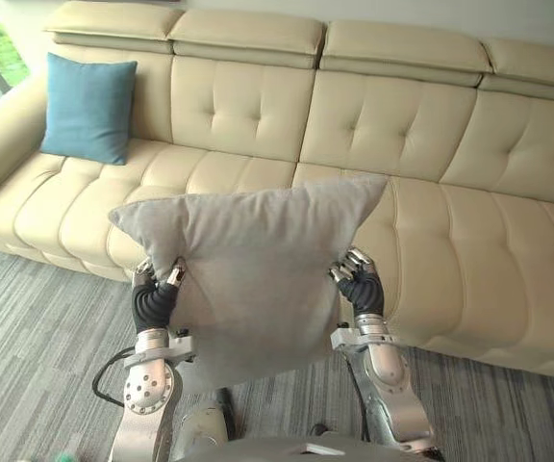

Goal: Pick up cushions and gather them together orderly.

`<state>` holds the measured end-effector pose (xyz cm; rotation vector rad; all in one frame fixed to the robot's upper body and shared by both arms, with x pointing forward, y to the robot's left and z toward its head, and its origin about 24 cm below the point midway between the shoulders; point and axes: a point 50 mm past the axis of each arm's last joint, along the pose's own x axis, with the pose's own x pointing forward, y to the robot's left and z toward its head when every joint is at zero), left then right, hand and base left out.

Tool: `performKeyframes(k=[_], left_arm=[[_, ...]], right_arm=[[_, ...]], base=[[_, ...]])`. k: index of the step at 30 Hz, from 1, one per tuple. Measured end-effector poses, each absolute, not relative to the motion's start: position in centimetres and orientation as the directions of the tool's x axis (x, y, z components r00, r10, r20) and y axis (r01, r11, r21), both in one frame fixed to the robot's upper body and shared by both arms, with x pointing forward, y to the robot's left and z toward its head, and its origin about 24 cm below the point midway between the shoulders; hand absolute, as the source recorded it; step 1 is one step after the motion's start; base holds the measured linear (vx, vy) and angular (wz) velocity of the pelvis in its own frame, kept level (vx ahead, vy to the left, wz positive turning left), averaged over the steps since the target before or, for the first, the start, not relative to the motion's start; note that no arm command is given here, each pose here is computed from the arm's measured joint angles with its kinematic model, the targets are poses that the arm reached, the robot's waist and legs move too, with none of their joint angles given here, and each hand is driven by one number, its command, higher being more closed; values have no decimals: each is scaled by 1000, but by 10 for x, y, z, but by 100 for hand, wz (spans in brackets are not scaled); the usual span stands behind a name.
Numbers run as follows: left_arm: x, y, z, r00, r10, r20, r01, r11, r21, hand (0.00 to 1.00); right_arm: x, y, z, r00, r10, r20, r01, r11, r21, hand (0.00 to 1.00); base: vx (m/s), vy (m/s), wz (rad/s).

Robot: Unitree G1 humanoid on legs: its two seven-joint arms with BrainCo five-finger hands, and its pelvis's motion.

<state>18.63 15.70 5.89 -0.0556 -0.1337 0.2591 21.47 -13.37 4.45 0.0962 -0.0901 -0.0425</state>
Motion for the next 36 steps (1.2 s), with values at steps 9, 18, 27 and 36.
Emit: performKeyframes(k=[9,18,27,36], left_arm=[[202,153,58,972,187,139,-186,982,-17,100],[215,154,63,972,154,175,-160,987,21,100],[226,130,63,981,70,180,-72,997,4,100],[210,128,51,986,117,115,-109,991,-77,100]], right_arm=[[234,-138,25,999,-48,5,48,997,65,100],[238,-145,29,999,-47,27,45,996,71,100],[223,-171,44,991,-106,86,104,994,29,100],[214,-172,72,975,-96,199,90,995,43,100]], base=[[279,144,-13],[307,-131,33],[296,-148,12],[209,116,-55]])
